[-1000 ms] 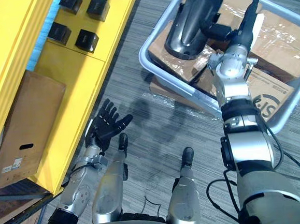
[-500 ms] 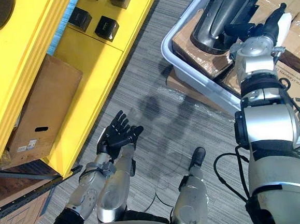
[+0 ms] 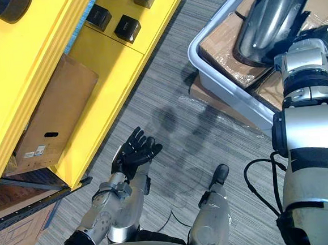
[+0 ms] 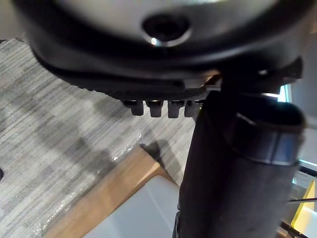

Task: Walk over and take three plastic housings, then place them on the shelf

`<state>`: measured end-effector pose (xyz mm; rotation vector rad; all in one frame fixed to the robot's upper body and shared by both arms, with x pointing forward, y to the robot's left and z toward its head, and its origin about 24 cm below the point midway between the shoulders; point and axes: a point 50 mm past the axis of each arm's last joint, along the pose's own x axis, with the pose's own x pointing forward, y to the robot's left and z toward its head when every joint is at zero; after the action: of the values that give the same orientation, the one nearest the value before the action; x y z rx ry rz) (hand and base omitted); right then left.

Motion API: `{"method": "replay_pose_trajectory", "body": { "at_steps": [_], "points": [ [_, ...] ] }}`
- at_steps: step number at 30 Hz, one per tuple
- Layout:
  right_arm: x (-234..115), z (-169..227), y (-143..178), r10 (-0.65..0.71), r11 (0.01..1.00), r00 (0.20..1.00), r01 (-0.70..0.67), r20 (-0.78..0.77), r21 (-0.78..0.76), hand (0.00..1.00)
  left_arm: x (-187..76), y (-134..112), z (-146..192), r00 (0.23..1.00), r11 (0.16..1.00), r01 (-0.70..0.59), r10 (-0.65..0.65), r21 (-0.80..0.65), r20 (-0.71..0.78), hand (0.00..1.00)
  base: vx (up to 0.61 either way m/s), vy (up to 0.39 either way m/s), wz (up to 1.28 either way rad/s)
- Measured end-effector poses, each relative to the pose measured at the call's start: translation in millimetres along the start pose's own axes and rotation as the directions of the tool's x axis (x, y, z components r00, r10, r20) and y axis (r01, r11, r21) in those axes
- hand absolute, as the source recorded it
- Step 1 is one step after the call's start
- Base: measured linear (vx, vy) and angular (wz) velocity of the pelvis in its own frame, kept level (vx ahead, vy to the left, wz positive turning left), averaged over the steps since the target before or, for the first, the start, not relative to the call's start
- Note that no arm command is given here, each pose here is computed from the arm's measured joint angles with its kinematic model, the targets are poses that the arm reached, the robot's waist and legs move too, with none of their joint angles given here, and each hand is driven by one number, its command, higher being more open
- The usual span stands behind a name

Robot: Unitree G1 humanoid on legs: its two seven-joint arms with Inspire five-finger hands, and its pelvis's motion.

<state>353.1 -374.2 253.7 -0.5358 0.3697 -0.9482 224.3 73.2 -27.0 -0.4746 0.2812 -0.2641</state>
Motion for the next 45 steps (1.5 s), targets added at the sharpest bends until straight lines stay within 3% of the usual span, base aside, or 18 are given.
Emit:
{"method": "replay_pose_trajectory", "body": {
  "at_steps": [7, 13, 19, 26, 30, 33, 36, 45],
  "points": [
    [2, 2, -14, -0.057, 0.996, 0.998, 0.059, -0.04, 0.071, 0.0, -10, 7, -3, 1.0, 1.0, -0.022, 0.022, -0.001, -0.004, 1.0, 0.0, -0.042, 0.01],
    [7, -13, -22, -0.18, 0.98, 0.981, 0.186, -0.077, 0.073, 0.0, -17, 23, 14, 0.995, 0.998, -0.069, 0.068, 0.001, 0.072, 1.0, -0.05, -0.033, 0.02],
    [15, -27, -36, -0.336, 0.94, 0.94, 0.331, 0.064, 0.081, 0.0, -26, 34, 39, 0.986, 0.997, -0.07, 0.063, 0.043, 0.154, 1.0, -0.03, -0.038, 0.01],
    [-4, 13, -40, -0.441, 0.898, 0.822, 0.4, 0.36, 0.186, 0.0, -18, 23, 98, 0.935, 0.995, 0.012, -0.046, 0.098, 0.352, 1.0, 0.01, -0.062, -0.02],
    [-21, 20, -26, -0.421, 0.904, 0.731, 0.387, 0.536, 0.182, 0.0, -11, 5, 121, 0.907, 0.981, 0.146, -0.183, 0.125, 0.378, 1.0, 0.01, -0.043, -0.16],
    [-36, 12, 3, -0.349, 0.929, 0.676, 0.341, 0.649, 0.145, 0.0, -5, -3, 115, 0.924, 0.966, 0.26, -0.246, -0.008, 0.291, 1.0, 0.06, -0.038, -0.28],
    [-54, 3, 32, -0.273, 0.954, 0.628, 0.273, 0.728, 0.122, 0.0, 9, -26, 110, 0.906, 0.921, 0.383, -0.36, -0.068, 0.222, 1.0, 0.1, -0.039, -0.27],
    [-101, -16, 71, -0.22, 0.967, 0.599, 0.031, 0.77, 0.252, 0.0, 39, -69, 135, 0.864, 0.887, 0.453, -0.412, -0.087, 0.29, 1.0, 0.0, -0.051, -0.27]
  ]
}}
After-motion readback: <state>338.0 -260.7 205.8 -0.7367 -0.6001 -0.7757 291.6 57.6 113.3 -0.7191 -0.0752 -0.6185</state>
